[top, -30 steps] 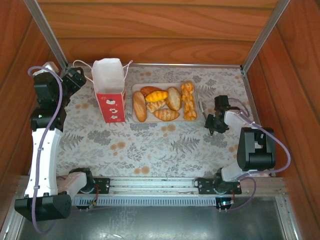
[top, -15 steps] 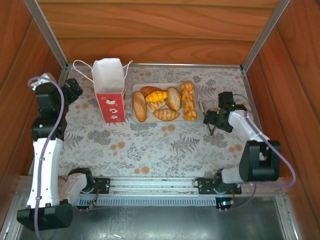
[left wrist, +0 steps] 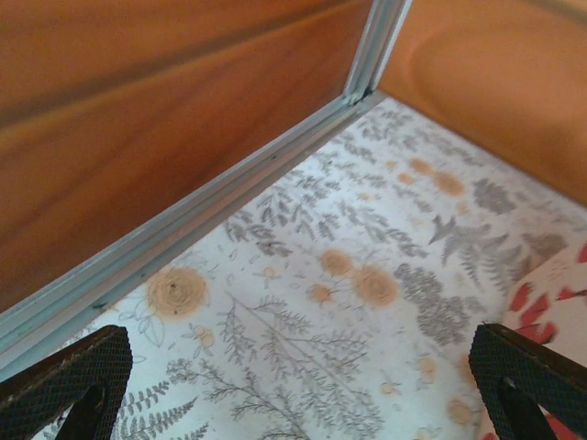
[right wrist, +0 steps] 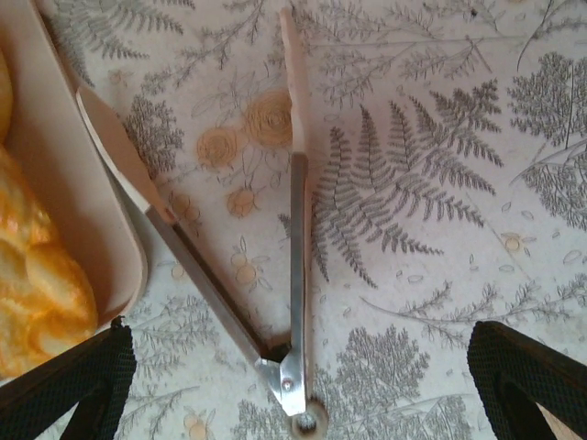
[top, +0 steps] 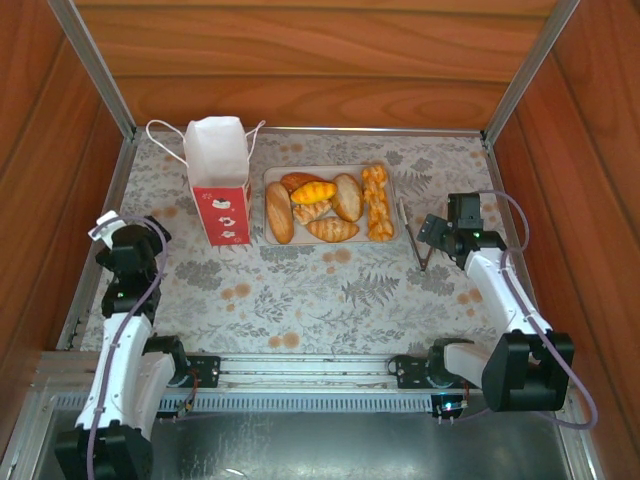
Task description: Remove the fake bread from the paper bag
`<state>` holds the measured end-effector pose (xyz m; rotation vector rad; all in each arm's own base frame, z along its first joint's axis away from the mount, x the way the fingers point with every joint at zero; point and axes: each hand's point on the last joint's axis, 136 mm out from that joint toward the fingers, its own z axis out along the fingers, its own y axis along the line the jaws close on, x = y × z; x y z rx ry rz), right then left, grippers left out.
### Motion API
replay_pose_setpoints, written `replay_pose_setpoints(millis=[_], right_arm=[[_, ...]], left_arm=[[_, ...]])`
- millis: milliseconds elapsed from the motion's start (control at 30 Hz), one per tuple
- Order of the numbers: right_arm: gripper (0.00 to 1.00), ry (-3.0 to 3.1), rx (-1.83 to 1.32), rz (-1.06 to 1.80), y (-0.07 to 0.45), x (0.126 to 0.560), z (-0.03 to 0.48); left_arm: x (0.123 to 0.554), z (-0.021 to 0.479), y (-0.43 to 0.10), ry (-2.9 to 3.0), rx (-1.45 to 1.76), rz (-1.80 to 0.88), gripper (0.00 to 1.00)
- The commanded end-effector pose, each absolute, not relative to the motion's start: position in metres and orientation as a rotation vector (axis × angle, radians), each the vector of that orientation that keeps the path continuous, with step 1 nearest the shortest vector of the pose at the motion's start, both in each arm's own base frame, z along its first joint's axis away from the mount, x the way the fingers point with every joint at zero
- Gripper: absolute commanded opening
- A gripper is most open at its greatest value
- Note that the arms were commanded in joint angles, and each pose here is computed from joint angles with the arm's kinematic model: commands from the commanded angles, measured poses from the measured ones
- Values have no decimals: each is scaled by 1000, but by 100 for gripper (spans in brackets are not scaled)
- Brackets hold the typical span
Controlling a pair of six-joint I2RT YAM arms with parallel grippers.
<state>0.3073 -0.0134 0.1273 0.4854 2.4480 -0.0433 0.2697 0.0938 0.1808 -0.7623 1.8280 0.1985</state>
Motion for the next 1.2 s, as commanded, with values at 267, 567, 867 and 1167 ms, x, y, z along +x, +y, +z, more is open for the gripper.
replay_pose_setpoints(millis=[267,567,867,1167], right_arm=[[100,2195,343,-91,-22,342,126],[100,2053,238,-87,-18,348,128],[100,1984,190,-81,-14,362,125],[100,1912,140,-38,-6,373,123]], left_arm=[[312,133,98,1837,-685,241,100],[341,112,84,1853,-550,180,100],[371,102,66,1862,-370,141,100],[382,89,44,1862,-231,93,100]])
